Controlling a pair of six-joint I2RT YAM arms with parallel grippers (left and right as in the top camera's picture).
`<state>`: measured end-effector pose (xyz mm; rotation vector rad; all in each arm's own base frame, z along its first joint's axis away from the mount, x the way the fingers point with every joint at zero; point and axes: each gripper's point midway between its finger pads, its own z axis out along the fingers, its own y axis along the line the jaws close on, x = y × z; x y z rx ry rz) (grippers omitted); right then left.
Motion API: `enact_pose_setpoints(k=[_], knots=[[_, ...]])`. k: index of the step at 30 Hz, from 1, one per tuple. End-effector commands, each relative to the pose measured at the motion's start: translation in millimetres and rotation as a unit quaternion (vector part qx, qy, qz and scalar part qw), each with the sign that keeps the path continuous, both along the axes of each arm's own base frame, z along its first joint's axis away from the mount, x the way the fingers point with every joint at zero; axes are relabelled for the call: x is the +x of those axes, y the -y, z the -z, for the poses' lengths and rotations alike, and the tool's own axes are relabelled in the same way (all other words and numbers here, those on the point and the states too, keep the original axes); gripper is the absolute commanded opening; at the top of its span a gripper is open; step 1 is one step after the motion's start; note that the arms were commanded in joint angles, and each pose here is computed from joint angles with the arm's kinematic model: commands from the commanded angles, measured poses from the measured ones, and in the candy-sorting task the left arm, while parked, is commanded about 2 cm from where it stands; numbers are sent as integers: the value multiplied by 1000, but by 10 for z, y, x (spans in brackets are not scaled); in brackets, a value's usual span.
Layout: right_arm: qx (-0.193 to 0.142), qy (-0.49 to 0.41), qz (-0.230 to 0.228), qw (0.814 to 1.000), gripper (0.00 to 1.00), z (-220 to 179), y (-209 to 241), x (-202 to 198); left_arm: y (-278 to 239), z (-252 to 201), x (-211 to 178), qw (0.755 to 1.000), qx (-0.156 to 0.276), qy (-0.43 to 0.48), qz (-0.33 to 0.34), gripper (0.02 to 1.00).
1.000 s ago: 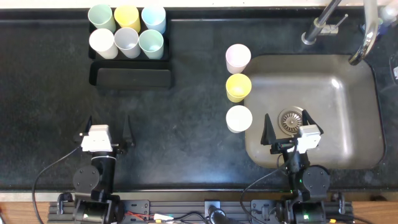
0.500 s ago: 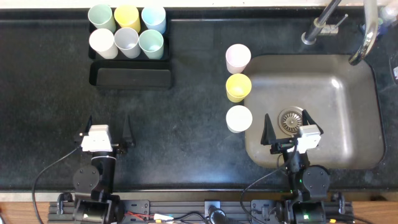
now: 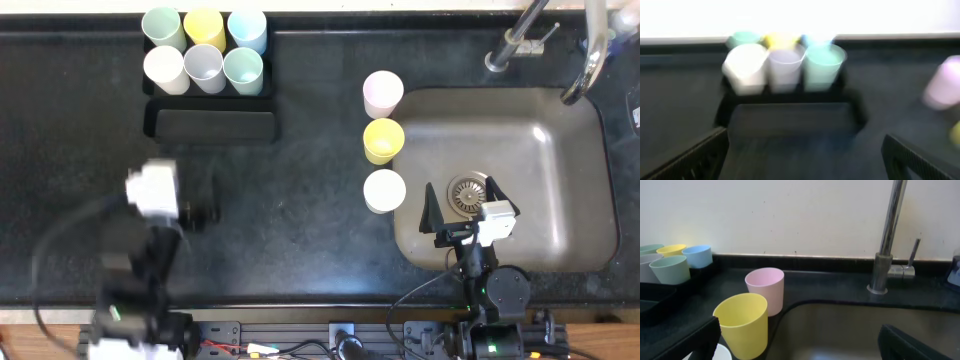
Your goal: Store Cups
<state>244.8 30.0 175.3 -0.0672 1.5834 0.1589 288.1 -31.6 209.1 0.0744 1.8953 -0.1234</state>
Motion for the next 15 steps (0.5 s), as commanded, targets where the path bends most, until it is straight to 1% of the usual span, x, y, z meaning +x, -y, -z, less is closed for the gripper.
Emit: enact_pose_setpoints(k=[1,3,4,6,7,9,10,12,15], knots=[[-2,-2,0,1000,998,44,3,6,661,-895,848,984,-71,-54,155,1000],[-2,-2,0,1000,996,44,3,6,887,-1113,1255,974,-98,-108,172,998],[-2,-2,0,1000,998,44,3,6,1034,-1207,1479,971,-102,-136,171,998],[-2,-2,0,1000,998,44,4,6,1324,-1268,1826,967,-99,-180,150,1000],[-2,-2,0,1000,996,44,3,6,1514,-1254,1966,966,-90,-201,137,1000],[-2,-2,0,1000,998,44,3,6,1871,-1137,2100,962,-72,-234,123,1000],[-2,-2,0,1000,998,44,3,6,2077,-1035,2133,959,-70,-248,117,1000],[-2,-2,0,1000,998,44,3,6,2425,-794,2134,954,-74,-269,107,1000],[-2,-2,0,1000,996,44,3,6,2722,-415,2064,945,-84,-306,80,998]])
